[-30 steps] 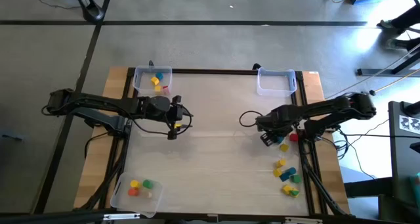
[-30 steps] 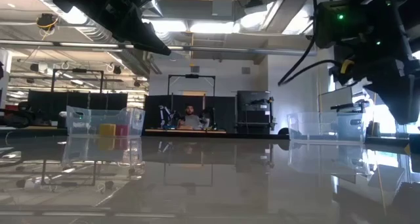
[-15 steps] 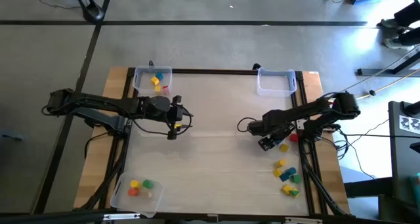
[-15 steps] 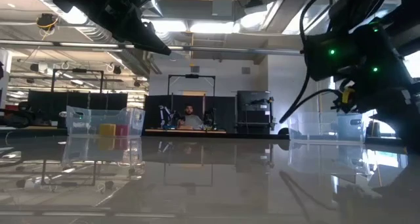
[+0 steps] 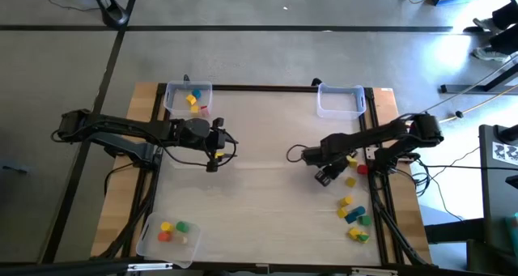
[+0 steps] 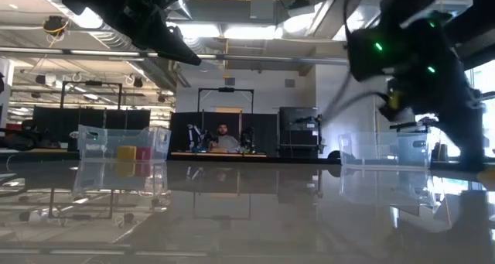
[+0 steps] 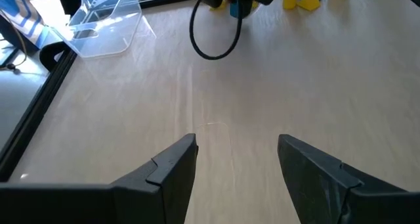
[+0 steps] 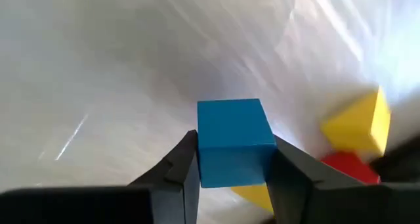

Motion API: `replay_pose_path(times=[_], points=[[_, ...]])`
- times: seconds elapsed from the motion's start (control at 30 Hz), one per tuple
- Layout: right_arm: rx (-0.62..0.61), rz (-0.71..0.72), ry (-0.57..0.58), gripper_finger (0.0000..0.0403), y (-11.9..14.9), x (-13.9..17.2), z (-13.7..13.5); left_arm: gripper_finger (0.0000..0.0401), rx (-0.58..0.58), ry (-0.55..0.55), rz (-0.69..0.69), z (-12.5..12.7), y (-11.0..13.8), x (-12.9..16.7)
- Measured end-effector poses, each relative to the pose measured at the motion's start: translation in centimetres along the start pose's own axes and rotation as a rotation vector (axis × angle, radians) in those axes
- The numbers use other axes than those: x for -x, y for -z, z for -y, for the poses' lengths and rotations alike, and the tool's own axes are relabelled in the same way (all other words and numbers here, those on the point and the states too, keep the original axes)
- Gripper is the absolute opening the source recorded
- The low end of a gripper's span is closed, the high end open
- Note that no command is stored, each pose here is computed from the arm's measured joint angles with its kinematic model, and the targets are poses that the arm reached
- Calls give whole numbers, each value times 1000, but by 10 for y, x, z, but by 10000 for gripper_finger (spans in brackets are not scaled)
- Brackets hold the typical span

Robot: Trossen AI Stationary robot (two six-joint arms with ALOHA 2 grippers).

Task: Sort blocks by size
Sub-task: Put the right blue cube block into the top left transparent bin

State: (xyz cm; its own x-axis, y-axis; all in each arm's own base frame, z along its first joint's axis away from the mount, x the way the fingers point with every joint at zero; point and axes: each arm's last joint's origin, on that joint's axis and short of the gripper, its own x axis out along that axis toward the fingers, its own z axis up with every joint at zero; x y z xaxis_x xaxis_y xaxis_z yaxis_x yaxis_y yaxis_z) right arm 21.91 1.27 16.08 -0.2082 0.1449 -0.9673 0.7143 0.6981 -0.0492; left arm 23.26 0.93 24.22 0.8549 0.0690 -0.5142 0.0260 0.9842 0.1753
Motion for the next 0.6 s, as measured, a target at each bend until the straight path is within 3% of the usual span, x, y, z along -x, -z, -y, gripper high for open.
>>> replay_pose_path(times=[0.17,0.3,0.6], points=[[74,192,-38,130,-16,40,-16,200,18,1,-8,0,0,3],[123,444,-52,145,-33,73,-27,200,22,-6,27,-2,-5,16],[281,1072,-293,138,-99,120,-42,200,-7,-172,151,-12,-13,65]])
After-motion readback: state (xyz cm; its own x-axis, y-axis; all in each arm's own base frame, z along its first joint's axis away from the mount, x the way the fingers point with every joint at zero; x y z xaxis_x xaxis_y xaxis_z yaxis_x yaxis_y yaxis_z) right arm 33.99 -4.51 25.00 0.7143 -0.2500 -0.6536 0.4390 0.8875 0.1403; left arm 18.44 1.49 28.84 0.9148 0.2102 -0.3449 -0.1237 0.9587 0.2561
